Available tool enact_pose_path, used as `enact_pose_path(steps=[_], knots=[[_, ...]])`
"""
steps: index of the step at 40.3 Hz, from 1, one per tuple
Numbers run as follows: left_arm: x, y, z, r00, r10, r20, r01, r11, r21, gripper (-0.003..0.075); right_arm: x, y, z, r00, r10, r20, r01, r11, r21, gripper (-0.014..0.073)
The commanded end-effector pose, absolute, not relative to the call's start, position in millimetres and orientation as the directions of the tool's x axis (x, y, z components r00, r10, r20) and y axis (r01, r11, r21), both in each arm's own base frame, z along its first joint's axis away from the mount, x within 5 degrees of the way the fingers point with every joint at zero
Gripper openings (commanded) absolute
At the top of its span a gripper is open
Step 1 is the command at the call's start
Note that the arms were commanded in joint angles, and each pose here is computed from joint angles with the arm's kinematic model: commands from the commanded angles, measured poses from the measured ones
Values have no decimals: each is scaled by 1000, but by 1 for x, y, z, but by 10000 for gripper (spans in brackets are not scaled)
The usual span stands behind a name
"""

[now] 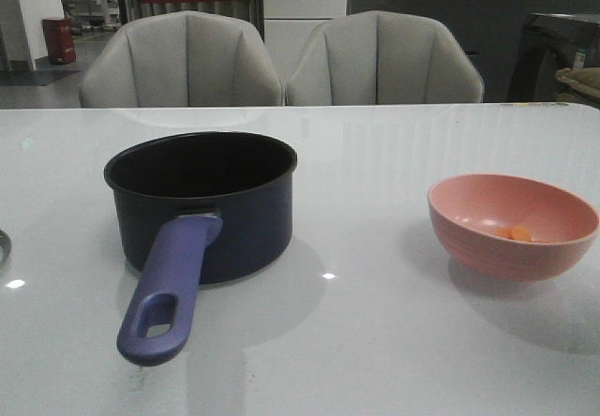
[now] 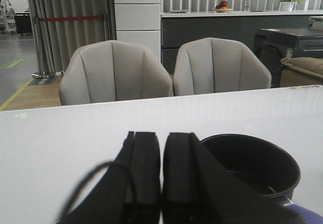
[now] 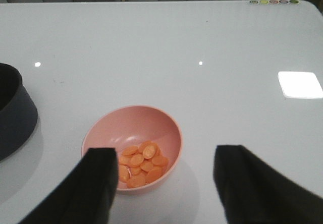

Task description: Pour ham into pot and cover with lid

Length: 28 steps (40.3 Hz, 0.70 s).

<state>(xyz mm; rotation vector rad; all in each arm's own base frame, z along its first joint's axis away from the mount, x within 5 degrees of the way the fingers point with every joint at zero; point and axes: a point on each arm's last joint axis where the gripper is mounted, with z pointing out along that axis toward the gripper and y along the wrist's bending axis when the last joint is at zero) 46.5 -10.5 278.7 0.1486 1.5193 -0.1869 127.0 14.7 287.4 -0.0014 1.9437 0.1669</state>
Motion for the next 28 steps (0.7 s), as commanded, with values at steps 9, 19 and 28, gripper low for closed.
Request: enact_pose_path(steps=[9, 19, 28], knots=[[45, -10, 294, 133, -54, -990, 218, 976, -23, 113, 196, 25, 307, -556, 163, -815, -41, 974, 222, 557], [45, -10, 294, 132, -53, -990, 218, 976, -23, 113, 264, 20, 292, -749, 170, -640, 35, 975, 218, 524], [45, -10, 294, 132, -53, -990, 218, 976, -23, 113, 304, 5, 261, -850, 201, -486, 106, 971, 216, 524]])
